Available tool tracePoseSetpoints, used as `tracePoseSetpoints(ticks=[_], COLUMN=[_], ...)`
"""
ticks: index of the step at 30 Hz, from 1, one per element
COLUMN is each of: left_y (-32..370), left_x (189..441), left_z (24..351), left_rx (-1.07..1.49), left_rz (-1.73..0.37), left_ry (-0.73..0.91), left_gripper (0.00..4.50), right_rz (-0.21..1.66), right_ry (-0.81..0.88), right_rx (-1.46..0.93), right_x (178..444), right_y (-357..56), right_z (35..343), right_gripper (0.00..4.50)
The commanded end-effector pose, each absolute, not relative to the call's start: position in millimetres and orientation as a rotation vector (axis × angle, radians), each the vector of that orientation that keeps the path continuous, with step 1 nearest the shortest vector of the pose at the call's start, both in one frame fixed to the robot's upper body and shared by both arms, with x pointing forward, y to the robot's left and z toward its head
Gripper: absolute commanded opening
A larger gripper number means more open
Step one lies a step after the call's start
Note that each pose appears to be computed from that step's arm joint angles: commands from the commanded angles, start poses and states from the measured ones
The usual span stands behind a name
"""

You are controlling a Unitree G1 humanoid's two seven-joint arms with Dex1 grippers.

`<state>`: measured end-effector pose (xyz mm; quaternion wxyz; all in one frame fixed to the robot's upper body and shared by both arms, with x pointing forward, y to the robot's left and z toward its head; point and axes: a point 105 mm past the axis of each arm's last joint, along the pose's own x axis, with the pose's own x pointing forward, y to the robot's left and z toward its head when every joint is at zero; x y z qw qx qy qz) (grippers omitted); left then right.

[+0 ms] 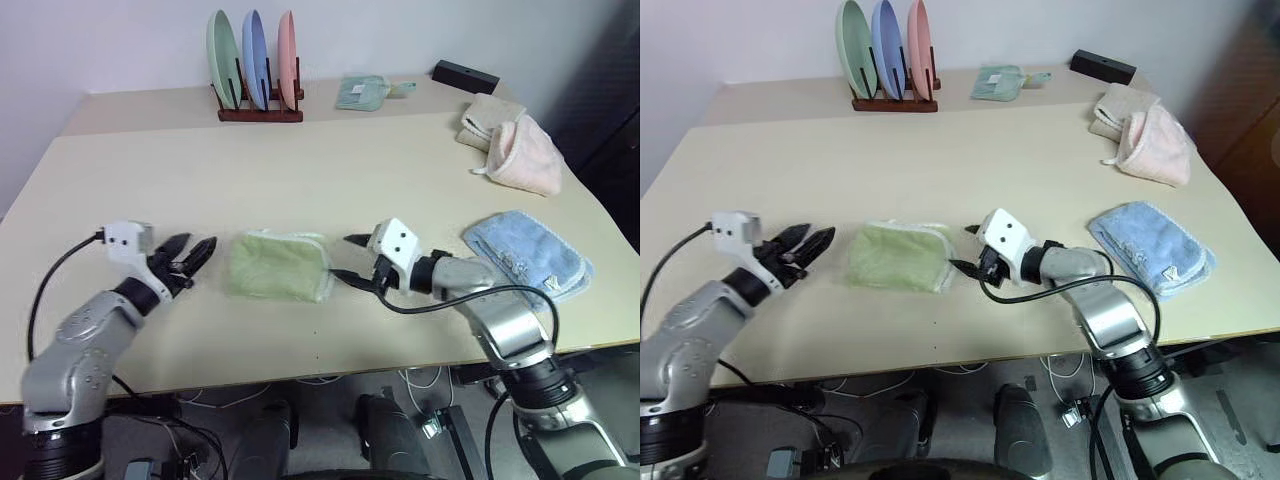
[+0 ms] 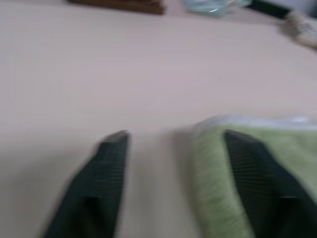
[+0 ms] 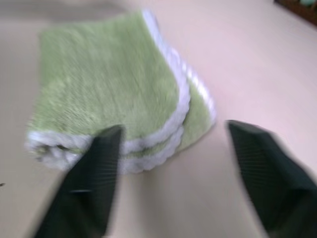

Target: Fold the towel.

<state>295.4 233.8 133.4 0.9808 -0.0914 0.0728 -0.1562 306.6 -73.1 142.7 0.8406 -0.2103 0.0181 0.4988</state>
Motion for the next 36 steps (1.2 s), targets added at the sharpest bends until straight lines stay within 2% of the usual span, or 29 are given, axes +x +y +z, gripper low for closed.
tracePoseSetpoints(ticks=[1,5,10,14,17,24,27,30,34,36], left_y=[227,218,171,145,139,134,134,150,231,270], left_x=[290,291,288,281,283,284,285,298,332,337], left_z=[113,107,100,96,91,98,106,127,163,175], left_rx=[-0.331,-0.420,-0.673,-0.661,-0.658,-0.675,-0.664,-0.682,-0.703,-0.707], left_rz=[-0.320,-0.333,-0.468,-0.554,-0.539,-0.549,-0.564,-0.497,-0.132,0.032], left_ry=[0.262,0.310,0.379,0.437,0.448,0.411,0.368,0.240,-0.022,-0.114], left_gripper=[4.43,4.43,4.43,4.43,3.64,0.05,0.02,0.02,0.02,0.02], right_rz=[1.097,1.110,1.139,1.130,1.121,1.111,1.108,1.103,1.099,1.100], right_ry=[-0.051,-0.059,-0.091,-0.100,-0.112,-0.114,-0.116,-0.120,-0.123,-0.123], right_rx=[-0.467,-0.473,-0.509,-0.518,-0.523,-0.531,-0.534,-0.537,-0.544,-0.547], right_x=[299,297,287,286,285,285,285,287,288,288], right_y=[-66,-64,-60,-60,-61,-62,-62,-62,-63,-63], right_z=[165,168,170,172,174,174,174,175,176,175], right_gripper=[4.50,4.50,4.50,4.50,4.50,4.50,4.50,4.50,4.50,4.50])
